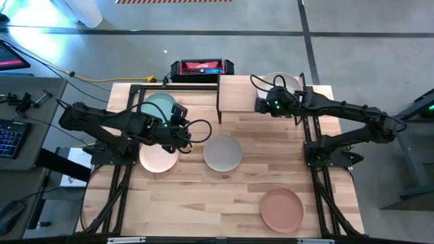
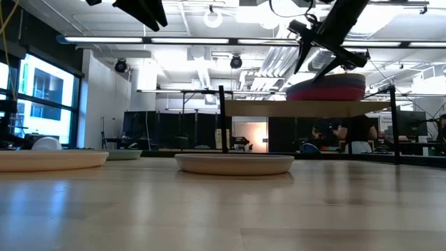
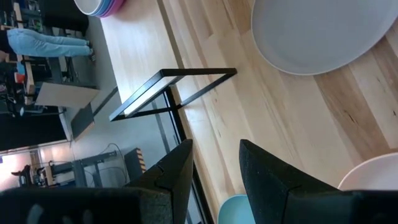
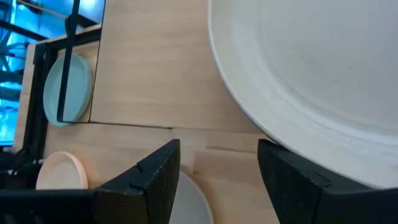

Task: Place and stack plates onto a shelf
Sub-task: Adjust the plates on the shelf

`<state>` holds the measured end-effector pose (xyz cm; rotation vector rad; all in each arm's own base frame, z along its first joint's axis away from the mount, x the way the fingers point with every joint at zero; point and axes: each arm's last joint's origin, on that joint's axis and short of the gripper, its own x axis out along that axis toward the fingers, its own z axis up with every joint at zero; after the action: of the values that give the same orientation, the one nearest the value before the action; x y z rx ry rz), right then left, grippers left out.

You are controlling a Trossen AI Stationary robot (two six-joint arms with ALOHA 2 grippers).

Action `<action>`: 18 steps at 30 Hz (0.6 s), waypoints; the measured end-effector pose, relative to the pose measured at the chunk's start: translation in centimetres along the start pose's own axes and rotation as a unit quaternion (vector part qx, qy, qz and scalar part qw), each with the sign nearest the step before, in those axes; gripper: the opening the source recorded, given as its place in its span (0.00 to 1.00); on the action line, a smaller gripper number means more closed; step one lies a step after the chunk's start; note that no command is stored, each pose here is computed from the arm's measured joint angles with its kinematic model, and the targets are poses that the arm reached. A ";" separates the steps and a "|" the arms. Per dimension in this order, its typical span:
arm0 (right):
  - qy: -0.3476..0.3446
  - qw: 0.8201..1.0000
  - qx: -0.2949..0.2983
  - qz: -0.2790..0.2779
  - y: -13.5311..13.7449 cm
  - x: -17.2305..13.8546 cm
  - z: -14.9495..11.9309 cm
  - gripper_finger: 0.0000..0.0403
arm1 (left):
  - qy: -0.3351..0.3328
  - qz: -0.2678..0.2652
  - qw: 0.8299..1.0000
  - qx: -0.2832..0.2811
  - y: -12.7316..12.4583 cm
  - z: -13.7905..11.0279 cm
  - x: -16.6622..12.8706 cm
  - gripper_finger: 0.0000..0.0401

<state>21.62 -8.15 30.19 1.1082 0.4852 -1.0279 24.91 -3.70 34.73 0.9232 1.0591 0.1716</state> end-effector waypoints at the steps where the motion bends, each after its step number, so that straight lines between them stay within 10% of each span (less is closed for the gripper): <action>1: -0.001 1.000 0.001 -0.002 -0.1 0.0 0.1 0.52 | 0.000 0.000 1.000 0.000 0.0 0.0 0.0 0.30; 18: 0.006 0.999 -0.015 -0.030 -0.8 0.2 0.6 0.52 | 0.000 0.000 1.000 0.000 0.0 0.0 0.0 0.30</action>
<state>20.92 -8.80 29.88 1.0797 0.5446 -1.0626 24.91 -3.70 34.73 0.9229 1.0591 0.1718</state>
